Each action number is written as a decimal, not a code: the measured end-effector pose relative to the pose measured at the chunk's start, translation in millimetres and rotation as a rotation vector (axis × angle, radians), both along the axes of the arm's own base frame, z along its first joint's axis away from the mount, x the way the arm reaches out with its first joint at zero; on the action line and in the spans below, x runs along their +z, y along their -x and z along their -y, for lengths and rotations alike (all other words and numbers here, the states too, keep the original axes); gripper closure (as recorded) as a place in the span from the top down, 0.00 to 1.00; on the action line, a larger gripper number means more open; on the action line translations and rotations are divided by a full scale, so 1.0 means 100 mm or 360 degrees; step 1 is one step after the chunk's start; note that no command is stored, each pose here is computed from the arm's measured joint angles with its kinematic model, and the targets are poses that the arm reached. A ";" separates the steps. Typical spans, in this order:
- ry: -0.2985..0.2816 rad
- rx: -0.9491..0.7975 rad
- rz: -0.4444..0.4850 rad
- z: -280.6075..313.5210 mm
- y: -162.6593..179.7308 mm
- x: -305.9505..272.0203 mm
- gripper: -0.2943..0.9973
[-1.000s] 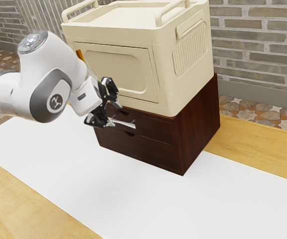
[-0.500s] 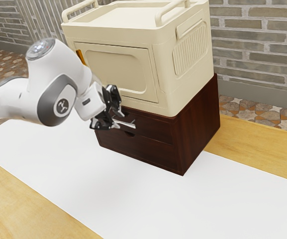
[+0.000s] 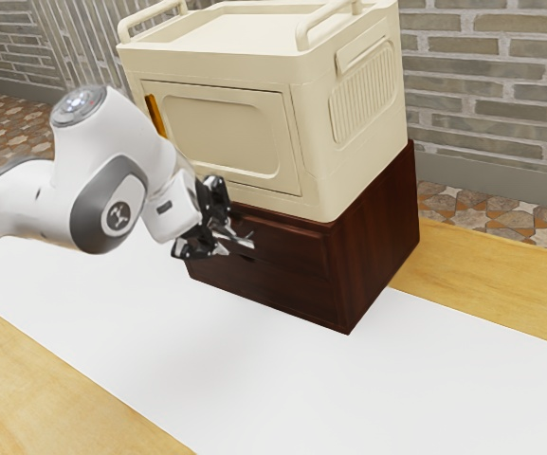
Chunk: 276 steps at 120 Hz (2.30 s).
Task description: Pull the drawer handle with one arm to open the drawer
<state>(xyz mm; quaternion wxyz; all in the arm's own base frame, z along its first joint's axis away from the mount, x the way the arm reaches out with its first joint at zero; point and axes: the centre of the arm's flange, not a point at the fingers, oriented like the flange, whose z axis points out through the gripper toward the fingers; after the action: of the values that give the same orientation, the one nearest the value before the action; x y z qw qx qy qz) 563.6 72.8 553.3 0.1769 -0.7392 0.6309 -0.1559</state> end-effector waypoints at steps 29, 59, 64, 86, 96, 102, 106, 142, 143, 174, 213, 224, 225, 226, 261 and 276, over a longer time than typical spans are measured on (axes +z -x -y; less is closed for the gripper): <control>-0.0008 0.0007 -0.0004 0.04 0.14 -0.01 0.31; -0.0007 0.0014 -0.0012 0.08 0.27 -0.04 0.31; -0.0007 0.0016 -0.0013 0.09 0.31 -0.04 0.30; -0.0008 0.0017 -0.0017 0.15 0.43 -0.05 0.31; -0.0008 0.0020 -0.0016 0.16 0.45 -0.05 0.30; -0.0010 0.0022 -0.0014 0.16 0.48 -0.04 0.30; -0.0011 0.0023 -0.0014 0.17 0.50 -0.04 0.30; -0.0014 0.0044 -0.0021 0.16 0.62 -0.08 0.30; -0.0015 0.0044 -0.0020 0.16 0.62 -0.08 0.30; -0.0028 0.0083 0.0003 0.11 0.85 -0.02 0.29; -0.0038 0.0104 -0.0001 0.13 1.07 -0.05 0.30; -0.0035 0.0110 0.0006 0.15 1.12 -0.03 0.29; -0.0035 0.0111 0.0007 0.15 1.13 -0.03 0.29; -0.0035 0.0111 0.0007 0.15 1.13 -0.03 0.29; -0.0020 0.0123 -0.0008 0.18 1.25 -0.01 0.30; -0.0016 0.0131 -0.0026 0.19 1.32 -0.01 0.30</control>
<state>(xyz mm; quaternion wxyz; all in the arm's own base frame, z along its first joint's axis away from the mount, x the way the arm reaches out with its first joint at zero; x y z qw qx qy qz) 432.1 53.8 552.5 0.1817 -0.7648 0.6022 -0.1393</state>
